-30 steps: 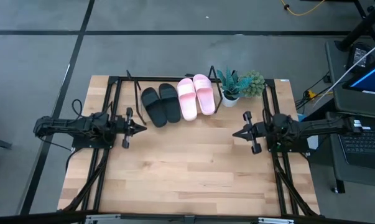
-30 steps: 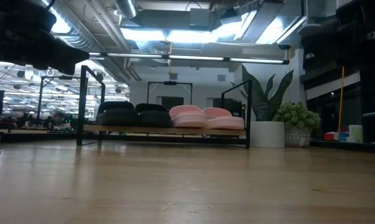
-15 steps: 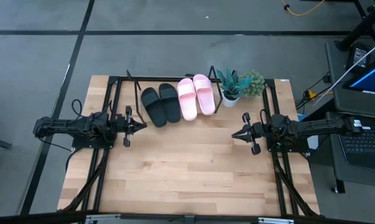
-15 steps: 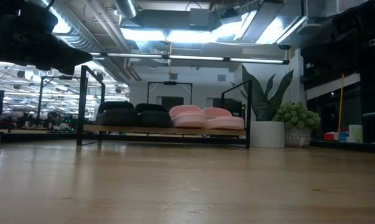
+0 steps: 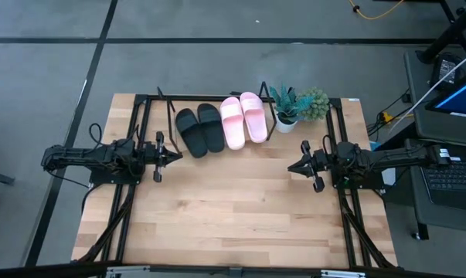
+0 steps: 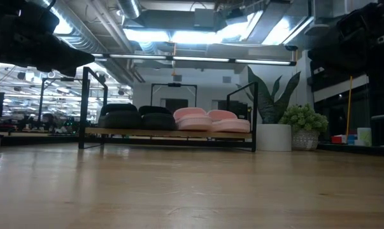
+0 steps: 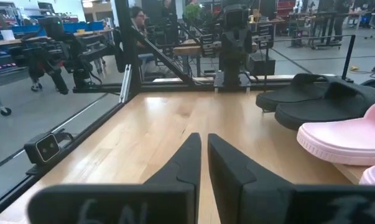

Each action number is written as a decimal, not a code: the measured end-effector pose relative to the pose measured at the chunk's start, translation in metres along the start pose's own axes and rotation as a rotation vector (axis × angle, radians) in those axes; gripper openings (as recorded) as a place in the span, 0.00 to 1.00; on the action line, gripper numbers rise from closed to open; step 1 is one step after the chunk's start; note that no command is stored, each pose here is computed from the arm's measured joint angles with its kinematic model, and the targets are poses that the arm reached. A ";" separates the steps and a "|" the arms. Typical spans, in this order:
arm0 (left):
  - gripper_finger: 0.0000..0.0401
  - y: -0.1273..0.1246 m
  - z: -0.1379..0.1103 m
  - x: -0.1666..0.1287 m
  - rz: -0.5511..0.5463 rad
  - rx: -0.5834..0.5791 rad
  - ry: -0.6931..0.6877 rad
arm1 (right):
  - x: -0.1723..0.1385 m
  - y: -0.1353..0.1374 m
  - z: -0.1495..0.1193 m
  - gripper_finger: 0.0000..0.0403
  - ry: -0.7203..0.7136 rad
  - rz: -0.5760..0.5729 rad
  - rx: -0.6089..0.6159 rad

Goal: Pick and place slides into the shelf
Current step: Return to Home Position

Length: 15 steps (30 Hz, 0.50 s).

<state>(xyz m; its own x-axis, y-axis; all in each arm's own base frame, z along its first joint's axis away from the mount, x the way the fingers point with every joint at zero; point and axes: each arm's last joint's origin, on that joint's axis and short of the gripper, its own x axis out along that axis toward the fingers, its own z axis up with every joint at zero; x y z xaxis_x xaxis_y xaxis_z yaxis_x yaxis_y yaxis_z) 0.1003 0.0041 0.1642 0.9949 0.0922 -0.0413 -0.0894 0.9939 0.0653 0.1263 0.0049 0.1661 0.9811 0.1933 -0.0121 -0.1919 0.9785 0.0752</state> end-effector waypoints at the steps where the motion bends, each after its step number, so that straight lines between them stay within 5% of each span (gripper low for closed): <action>1: 0.00 0.000 0.000 0.000 0.000 0.000 0.000 | 0.000 0.000 0.000 0.08 0.000 0.000 -0.006; 7: 0.00 0.000 0.000 0.000 0.000 0.000 0.000 | -0.003 0.006 0.006 0.08 -0.060 0.029 -0.169; 15: 0.00 0.000 0.000 0.000 0.000 0.000 0.000 | -0.015 0.010 0.010 0.08 -0.103 0.047 -0.229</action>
<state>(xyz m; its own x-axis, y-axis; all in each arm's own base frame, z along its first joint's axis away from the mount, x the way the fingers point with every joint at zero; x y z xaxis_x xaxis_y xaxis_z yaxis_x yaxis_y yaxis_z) 0.1002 0.0041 0.1643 0.9949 0.0925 -0.0412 -0.0897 0.9938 0.0657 0.1096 0.0112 0.1766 0.9662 0.2423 0.0882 -0.2271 0.9616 -0.1543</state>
